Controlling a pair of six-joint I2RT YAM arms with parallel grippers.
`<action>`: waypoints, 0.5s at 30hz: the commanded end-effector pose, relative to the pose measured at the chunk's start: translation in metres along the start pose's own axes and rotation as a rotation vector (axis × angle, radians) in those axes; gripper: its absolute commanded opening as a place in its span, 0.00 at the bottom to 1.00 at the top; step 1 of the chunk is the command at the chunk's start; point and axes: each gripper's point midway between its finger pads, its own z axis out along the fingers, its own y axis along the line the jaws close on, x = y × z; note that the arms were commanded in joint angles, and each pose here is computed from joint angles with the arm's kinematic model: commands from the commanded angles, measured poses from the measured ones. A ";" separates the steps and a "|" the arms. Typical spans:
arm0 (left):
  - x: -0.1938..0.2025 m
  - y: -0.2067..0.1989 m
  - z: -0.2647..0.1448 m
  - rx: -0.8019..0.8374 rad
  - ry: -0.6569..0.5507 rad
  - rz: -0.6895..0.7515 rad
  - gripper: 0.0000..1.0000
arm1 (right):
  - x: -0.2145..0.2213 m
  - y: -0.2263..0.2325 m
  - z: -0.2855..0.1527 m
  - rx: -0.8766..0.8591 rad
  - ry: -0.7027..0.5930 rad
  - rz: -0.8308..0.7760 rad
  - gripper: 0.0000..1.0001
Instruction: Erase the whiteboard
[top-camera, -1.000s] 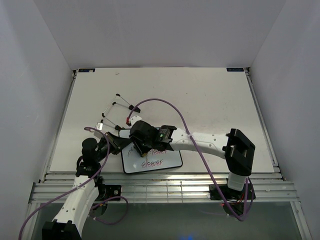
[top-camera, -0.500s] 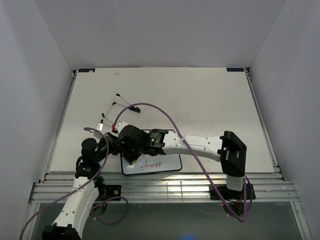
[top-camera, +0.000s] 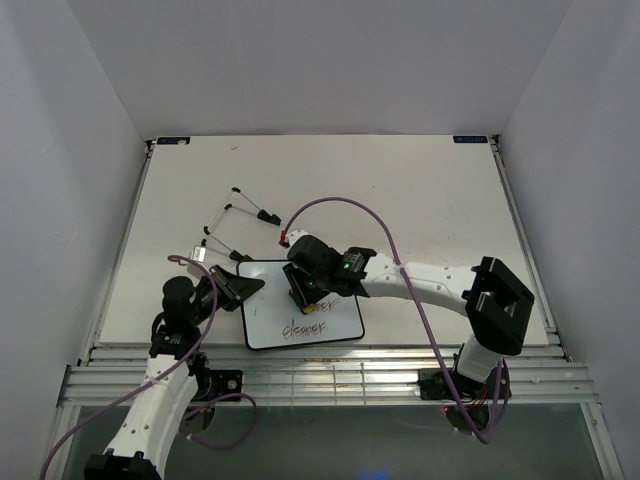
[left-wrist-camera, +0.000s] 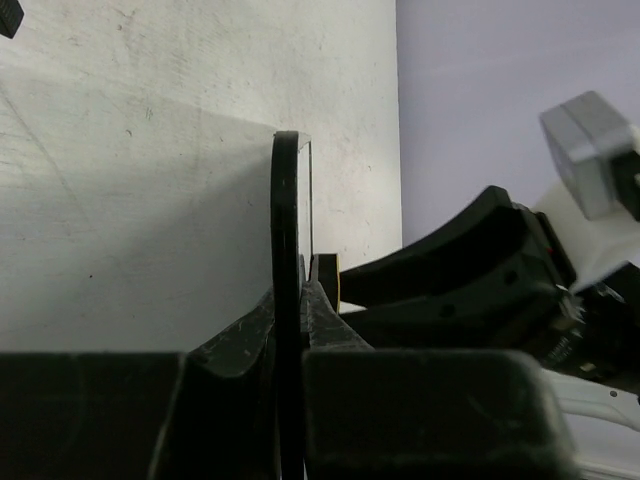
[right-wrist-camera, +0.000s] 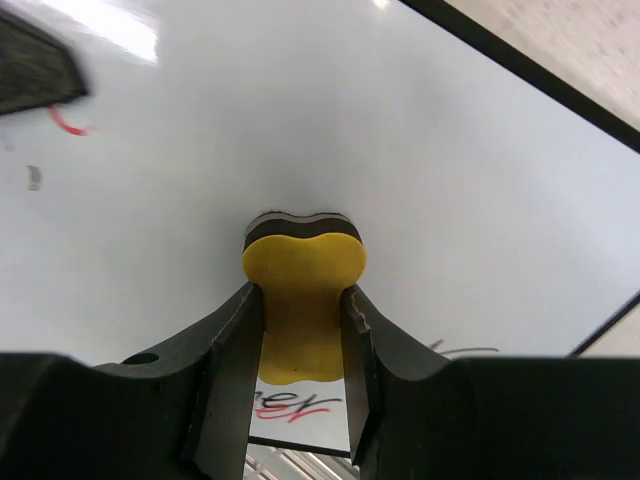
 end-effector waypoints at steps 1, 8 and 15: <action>-0.015 -0.045 -0.006 0.131 -0.033 0.109 0.00 | 0.014 -0.017 -0.006 0.038 0.015 0.023 0.16; -0.015 -0.044 -0.006 0.127 -0.041 0.106 0.00 | -0.014 0.045 -0.012 -0.156 -0.056 -0.005 0.15; -0.015 -0.042 -0.006 0.121 -0.040 0.102 0.00 | -0.046 0.106 -0.007 -0.222 -0.082 -0.081 0.15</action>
